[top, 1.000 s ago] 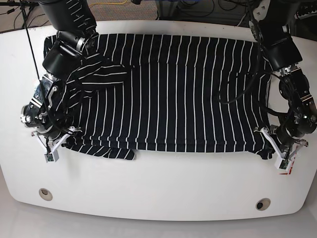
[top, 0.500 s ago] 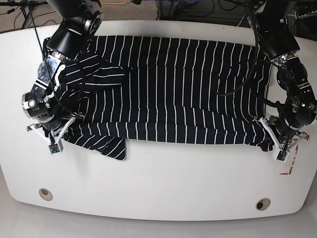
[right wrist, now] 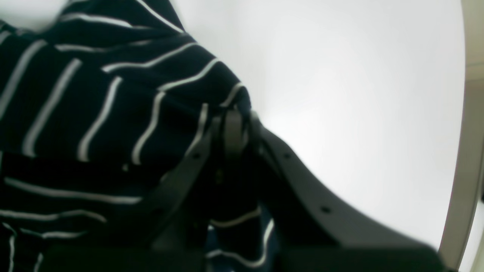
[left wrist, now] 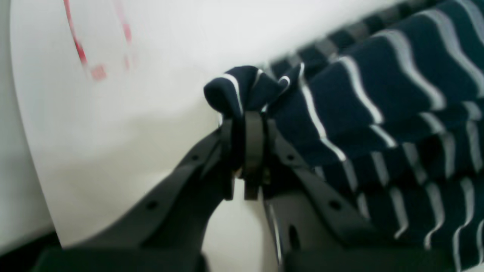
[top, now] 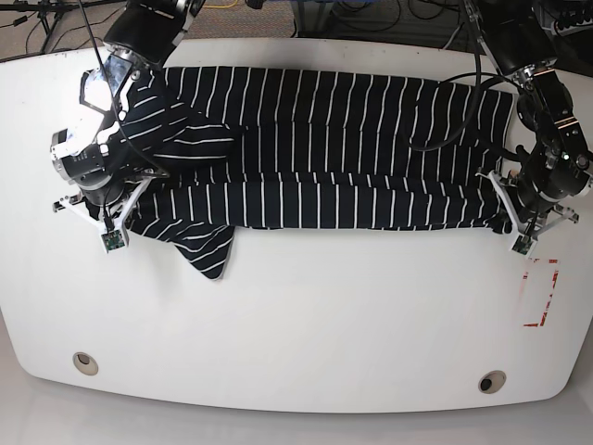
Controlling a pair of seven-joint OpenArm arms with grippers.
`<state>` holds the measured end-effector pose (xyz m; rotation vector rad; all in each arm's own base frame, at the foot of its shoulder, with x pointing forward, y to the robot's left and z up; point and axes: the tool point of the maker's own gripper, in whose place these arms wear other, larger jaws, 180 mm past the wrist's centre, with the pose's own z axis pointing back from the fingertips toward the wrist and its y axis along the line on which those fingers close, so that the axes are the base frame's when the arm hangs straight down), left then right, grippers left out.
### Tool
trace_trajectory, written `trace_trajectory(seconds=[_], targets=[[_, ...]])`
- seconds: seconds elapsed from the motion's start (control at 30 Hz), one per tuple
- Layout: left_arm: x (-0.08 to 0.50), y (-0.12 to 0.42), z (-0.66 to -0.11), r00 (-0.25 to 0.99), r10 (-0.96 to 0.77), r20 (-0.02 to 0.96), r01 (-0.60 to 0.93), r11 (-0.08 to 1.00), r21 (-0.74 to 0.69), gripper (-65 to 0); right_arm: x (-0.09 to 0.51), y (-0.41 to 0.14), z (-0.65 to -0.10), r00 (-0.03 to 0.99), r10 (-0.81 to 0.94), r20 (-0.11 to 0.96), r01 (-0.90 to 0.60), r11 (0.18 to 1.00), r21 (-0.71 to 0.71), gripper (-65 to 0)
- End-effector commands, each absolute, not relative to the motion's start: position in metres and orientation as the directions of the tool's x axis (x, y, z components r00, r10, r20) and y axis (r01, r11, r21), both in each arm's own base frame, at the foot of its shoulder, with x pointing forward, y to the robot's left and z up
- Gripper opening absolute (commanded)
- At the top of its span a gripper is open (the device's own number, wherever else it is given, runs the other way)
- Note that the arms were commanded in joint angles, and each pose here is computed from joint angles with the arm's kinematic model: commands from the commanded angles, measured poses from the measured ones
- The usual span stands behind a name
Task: Fold the T-shirt properly
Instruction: 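Lift the hem with both grippers and fold it over onto the held edge, then release the hem and move the right gripper to the protruding sleeve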
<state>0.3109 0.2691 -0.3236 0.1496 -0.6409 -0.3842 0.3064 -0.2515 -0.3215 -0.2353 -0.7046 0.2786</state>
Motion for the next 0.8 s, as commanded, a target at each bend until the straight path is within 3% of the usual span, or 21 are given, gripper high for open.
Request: trace_trajectory(seconds=[0.0, 0.77], targets=[[0.310, 0.284, -0.313, 0.727, -0.402, 0.557, 0.281, 0.914, 0.292, -65.0, 0.305, -0.256, -0.315, 0.714, 0.341, 0.611, -0.166, 0.931, -0.326, -65.0], [0.257, 0.305, -0.347, 0.805, -0.429, 0.410, 0.325, 0.897, 0.301, -65.0, 0.246, -0.254, -0.364, 0.809, 0.336, 0.482, -0.217, 0.933, -0.286, -64.8]])
